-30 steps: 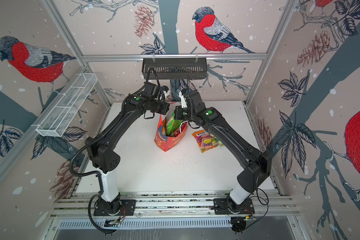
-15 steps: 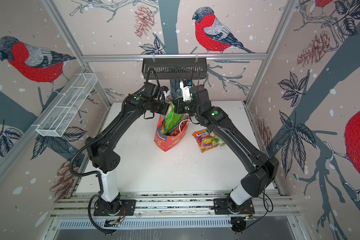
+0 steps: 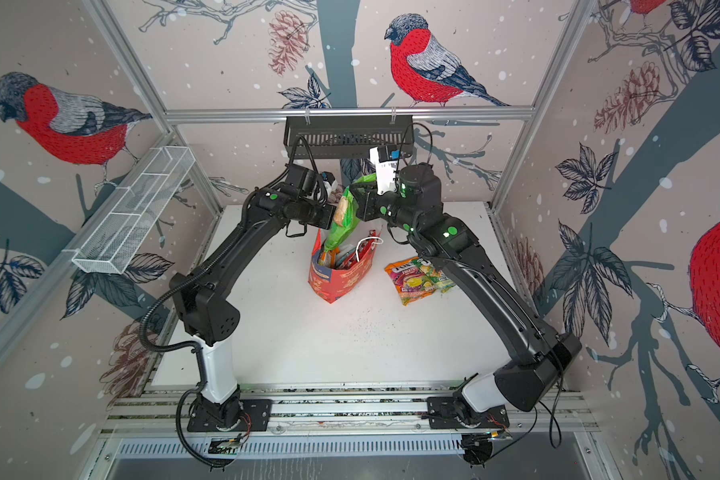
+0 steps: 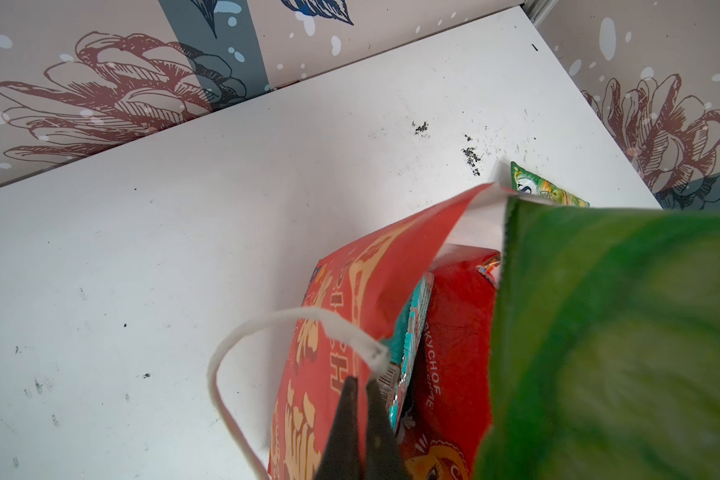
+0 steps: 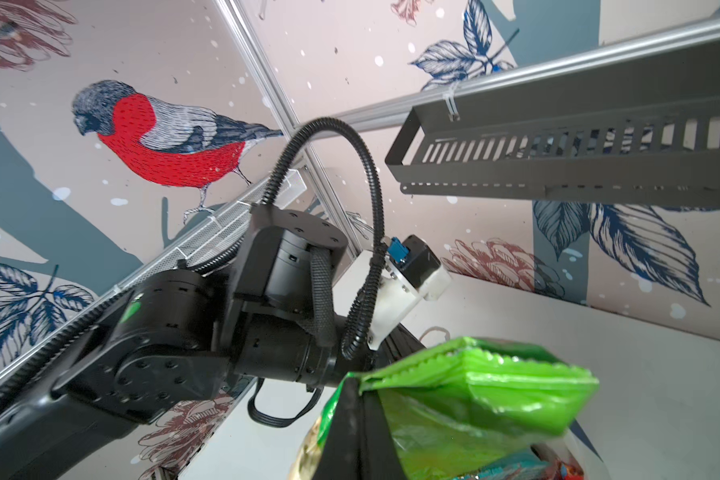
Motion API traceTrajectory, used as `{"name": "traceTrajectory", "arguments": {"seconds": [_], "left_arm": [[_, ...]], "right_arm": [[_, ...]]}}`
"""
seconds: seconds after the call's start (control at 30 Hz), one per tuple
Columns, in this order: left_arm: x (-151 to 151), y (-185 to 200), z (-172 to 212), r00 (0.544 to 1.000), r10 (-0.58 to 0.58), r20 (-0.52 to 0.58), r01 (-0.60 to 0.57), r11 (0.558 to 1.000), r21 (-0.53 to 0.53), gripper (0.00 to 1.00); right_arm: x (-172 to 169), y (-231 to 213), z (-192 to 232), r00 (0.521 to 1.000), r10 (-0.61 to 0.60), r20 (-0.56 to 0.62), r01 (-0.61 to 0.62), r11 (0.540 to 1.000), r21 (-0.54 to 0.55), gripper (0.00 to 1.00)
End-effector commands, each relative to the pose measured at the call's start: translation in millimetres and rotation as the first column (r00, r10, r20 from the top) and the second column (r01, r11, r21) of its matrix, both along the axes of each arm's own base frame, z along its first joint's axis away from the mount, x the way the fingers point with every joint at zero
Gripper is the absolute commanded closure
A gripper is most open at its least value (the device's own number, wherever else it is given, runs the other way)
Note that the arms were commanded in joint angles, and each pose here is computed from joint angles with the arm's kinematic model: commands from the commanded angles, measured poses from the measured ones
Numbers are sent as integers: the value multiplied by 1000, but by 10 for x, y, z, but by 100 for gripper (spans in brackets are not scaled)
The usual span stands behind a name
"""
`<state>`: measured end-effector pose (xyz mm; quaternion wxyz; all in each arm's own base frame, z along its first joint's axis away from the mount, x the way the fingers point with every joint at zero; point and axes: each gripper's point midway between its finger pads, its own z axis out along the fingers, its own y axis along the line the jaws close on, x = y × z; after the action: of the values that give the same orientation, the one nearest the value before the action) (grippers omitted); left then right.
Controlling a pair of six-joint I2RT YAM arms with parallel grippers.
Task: Take the snacks out of the paper bag
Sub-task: 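Grasp the green Lay's packet with the right gripper and pull it out, then carry the Lay's packet away from the bag and set it on the table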
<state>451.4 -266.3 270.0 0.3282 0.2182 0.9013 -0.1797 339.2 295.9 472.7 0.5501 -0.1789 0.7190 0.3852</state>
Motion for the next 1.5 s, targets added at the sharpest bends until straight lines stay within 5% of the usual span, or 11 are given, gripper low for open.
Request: {"name": "traceTrajectory", "arguments": {"seconds": [0.0, 0.33, 0.63, 1.0, 1.47], "left_arm": [[-12, 4, -23, 1000, -16, -6, 16, 1000, 4, 100], [-1, 90, -52, 1000, -2, -19, 2, 1000, 17, 100], [27, 170, -78, 999, 13, -30, -12, 1000, 22, 100], [42, 267, -137, 998, 31, -49, -29, 999, 38, 100], [48, 278, -131, 998, 34, -48, -32, 999, 40, 100]], "right_arm": [[-98, -82, 370, 992, 9, 129, -17, 998, 62, 100], [-150, -752, 763, 972, -109, 206, 64, 975, 213, 100], [75, -1338, 664, 943, -304, 132, 273, 938, 211, 100], [667, -1685, -255, 873, -477, -99, 481, 877, 17, 100], [1488, -1184, -1472, 873, -415, -255, 382, 909, -170, 100]]}}
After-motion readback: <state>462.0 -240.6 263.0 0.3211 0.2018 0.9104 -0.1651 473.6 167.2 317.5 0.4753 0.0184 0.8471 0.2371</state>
